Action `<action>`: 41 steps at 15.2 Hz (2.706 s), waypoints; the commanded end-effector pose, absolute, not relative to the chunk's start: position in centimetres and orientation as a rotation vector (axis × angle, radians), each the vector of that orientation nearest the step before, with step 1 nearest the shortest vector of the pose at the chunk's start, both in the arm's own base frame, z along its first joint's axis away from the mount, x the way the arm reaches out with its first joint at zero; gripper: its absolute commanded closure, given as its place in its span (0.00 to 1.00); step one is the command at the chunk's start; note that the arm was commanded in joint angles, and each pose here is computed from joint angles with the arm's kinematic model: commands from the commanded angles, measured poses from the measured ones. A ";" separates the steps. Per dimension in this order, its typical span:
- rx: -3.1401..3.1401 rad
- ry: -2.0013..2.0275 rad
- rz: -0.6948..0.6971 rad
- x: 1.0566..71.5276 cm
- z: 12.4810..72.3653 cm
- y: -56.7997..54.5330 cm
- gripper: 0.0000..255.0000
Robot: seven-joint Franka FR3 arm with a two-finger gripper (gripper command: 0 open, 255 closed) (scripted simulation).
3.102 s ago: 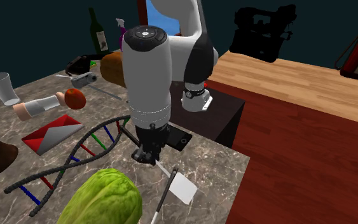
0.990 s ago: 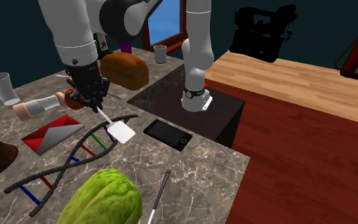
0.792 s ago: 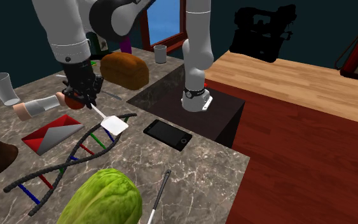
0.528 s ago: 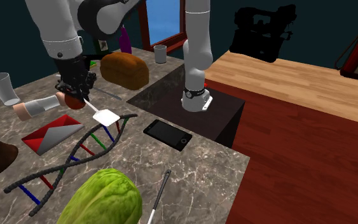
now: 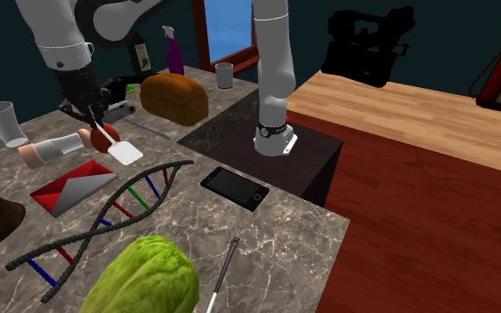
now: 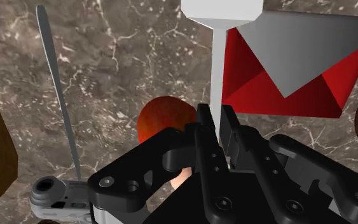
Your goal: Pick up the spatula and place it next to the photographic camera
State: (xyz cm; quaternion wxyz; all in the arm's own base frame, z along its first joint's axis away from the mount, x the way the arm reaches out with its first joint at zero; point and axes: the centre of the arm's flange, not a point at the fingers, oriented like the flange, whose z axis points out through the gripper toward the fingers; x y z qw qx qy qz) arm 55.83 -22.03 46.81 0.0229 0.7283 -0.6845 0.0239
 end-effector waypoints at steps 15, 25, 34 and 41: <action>2.256 -2.118 0.074 55.4 46.4 -42.1 1.00; 2.256 -2.118 0.074 55.4 41.1 -42.1 1.00; 2.256 -2.118 0.074 55.4 36.3 -42.1 1.00; 2.256 -2.118 0.074 55.4 34.9 -42.1 1.00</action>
